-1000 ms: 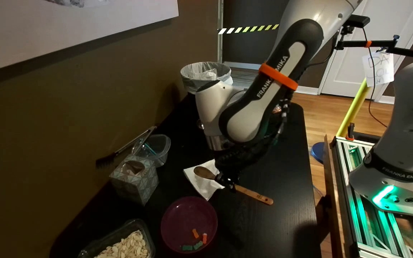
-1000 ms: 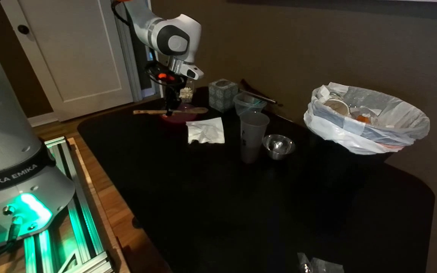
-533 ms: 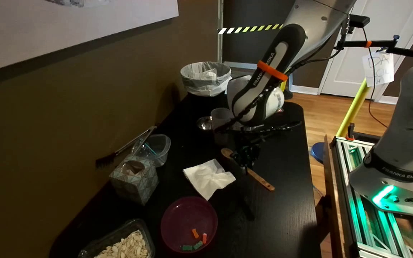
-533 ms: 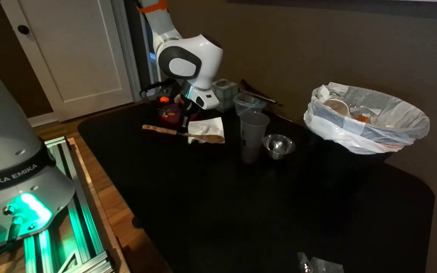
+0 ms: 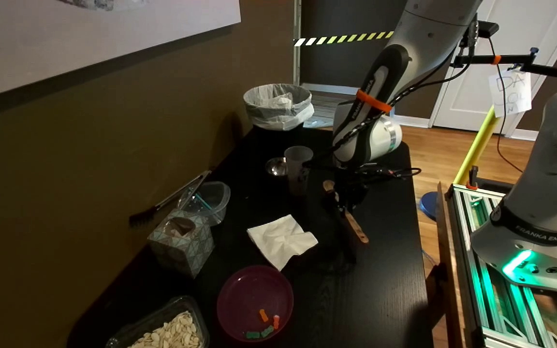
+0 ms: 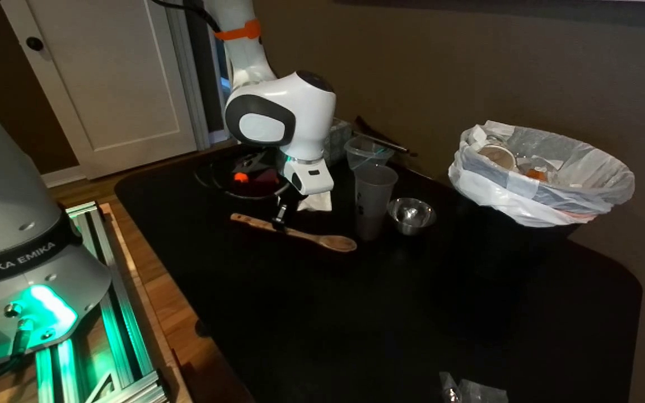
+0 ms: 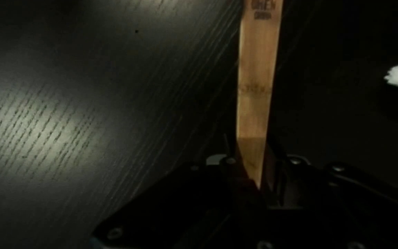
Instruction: Put the pink plate and wooden spoon on the table
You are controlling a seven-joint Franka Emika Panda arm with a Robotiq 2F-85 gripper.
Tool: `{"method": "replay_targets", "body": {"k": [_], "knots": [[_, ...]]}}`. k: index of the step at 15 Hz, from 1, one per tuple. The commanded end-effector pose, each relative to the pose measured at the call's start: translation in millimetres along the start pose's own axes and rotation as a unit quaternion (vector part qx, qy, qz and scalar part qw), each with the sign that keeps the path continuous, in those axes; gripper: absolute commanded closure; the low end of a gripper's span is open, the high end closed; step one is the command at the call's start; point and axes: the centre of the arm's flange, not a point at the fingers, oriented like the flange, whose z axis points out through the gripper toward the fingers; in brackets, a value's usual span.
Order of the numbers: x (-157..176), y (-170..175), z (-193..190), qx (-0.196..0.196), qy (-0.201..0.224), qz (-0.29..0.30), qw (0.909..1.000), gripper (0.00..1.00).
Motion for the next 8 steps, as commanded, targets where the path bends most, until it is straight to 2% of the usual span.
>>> {"method": "replay_targets", "body": {"k": [1, 8], "knots": [[23.3, -2.2, 12.3, -0.025, 0.049, 0.013, 0.9984, 0.95], [62.4, -8.9, 23.2, -0.024, 0.092, -0.009, 0.9955, 0.94]]}}
